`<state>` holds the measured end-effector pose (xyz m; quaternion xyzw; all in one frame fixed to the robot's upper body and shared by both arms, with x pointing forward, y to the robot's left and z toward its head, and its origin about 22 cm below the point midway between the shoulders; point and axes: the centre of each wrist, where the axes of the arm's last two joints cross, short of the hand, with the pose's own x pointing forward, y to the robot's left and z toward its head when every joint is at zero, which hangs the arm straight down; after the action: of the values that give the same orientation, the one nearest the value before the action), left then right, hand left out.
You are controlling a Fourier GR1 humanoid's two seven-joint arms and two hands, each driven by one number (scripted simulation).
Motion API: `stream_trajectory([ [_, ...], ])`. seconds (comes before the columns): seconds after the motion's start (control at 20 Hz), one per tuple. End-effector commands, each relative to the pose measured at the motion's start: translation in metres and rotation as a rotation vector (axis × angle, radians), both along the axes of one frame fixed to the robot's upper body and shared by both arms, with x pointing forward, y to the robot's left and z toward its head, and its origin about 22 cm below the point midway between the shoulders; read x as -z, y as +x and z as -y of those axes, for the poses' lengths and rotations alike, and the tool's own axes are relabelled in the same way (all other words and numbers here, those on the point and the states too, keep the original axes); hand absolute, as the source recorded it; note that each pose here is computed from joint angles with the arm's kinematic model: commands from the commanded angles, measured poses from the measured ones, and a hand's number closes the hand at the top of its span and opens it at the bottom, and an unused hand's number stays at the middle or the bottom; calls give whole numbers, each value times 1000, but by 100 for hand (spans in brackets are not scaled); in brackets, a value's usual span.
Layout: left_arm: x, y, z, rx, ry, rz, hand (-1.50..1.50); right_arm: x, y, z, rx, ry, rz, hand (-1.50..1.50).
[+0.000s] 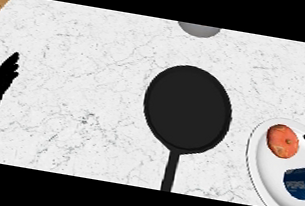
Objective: Pick the can from the plate and place it in the pan
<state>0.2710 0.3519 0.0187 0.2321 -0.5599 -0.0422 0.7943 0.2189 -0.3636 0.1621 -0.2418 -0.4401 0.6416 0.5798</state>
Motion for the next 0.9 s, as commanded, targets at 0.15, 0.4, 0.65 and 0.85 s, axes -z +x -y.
stream_trajectory([
  [0.15, -2, 5, 6, 8, 6, 6, 0, 6, 2, 11, -12, -51, -36, -150],
  [0.4, 3, 3, -16, 0, -11, -19, 0, 39, -4, 1, -27, -28, -33, -150],
  [0.65, 16, -9, -10, 25, -3, -8, 0, 56, -1, 12, -19, -21, -26, -150],
  [0.85, 8, 7, 1, 3, 3, -8, 0, 52, 6, 9, -31, -38, -44, -150],
])
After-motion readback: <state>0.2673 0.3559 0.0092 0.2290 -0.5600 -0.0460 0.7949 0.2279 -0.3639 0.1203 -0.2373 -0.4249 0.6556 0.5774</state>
